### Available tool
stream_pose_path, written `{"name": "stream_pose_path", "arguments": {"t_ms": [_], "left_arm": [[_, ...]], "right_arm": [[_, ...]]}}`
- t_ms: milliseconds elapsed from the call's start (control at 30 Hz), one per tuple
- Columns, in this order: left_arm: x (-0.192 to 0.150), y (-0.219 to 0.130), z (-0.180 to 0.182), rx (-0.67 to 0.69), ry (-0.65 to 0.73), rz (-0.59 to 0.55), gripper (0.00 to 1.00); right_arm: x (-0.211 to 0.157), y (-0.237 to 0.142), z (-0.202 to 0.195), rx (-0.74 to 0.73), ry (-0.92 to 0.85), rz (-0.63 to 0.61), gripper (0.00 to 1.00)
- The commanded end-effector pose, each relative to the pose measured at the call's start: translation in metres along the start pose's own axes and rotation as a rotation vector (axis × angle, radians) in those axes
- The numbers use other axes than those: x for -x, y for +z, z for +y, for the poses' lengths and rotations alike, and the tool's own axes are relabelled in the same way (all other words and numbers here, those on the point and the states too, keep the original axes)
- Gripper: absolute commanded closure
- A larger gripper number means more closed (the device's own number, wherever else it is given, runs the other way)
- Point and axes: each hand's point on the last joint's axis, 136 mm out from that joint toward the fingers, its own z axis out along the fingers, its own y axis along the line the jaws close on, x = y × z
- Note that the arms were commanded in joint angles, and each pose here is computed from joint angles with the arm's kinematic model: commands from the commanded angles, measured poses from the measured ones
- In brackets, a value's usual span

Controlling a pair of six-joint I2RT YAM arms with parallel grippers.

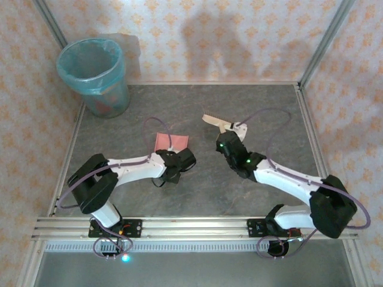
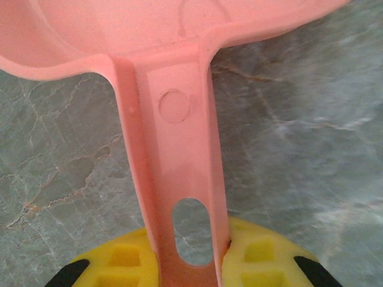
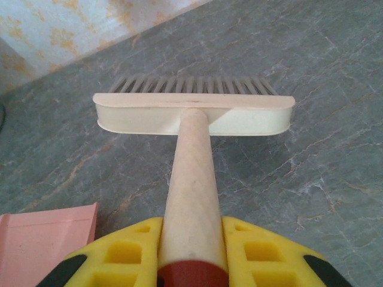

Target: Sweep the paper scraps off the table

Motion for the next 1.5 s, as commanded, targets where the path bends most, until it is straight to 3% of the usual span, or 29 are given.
{"name": "stream_pose_path", "arguments": {"t_ms": [0, 67, 233, 433, 633, 767, 967, 1200, 1467], "left_arm": [[0.004, 0.004, -0.001, 0.004, -0.009, 0.011, 1.00], [0.005, 0.005, -0.001, 0.007, -0.014, 0.016, 0.99], [0.009, 0.007, 0.006, 0.035, -0.032, 0.004, 0.80], [0.014, 0.001, 0.011, 0.029, -0.061, -0.029, 0.64], [0.021, -0.018, 0.019, -0.014, -0.112, -0.112, 0.31], [0.024, -0.037, 0.030, -0.057, -0.173, -0.206, 0.17], [0.025, -0.069, 0.064, -0.079, -0.294, -0.381, 0.07], [0.013, -0.096, 0.105, -0.091, -0.442, -0.548, 0.03], [0.006, -0.111, 0.129, -0.105, -0.536, -0.642, 0.01]], "right_arm": [[0.004, 0.006, 0.000, -0.093, -0.043, 0.009, 0.98], [0.001, 0.011, 0.003, -0.122, -0.068, 0.032, 0.97], [-0.010, 0.023, 0.010, -0.150, -0.110, 0.082, 0.93], [-0.033, 0.037, 0.028, -0.145, -0.177, 0.181, 0.87], [-0.034, 0.030, 0.030, -0.133, -0.180, 0.154, 0.84], [-0.035, 0.024, 0.027, -0.120, -0.159, 0.151, 0.76], [-0.048, 0.023, 0.023, -0.133, -0.141, 0.202, 0.73], [-0.075, 0.020, 0.016, -0.131, -0.086, 0.270, 0.73], [-0.086, 0.010, 0.010, -0.112, -0.043, 0.271, 0.70]]}}
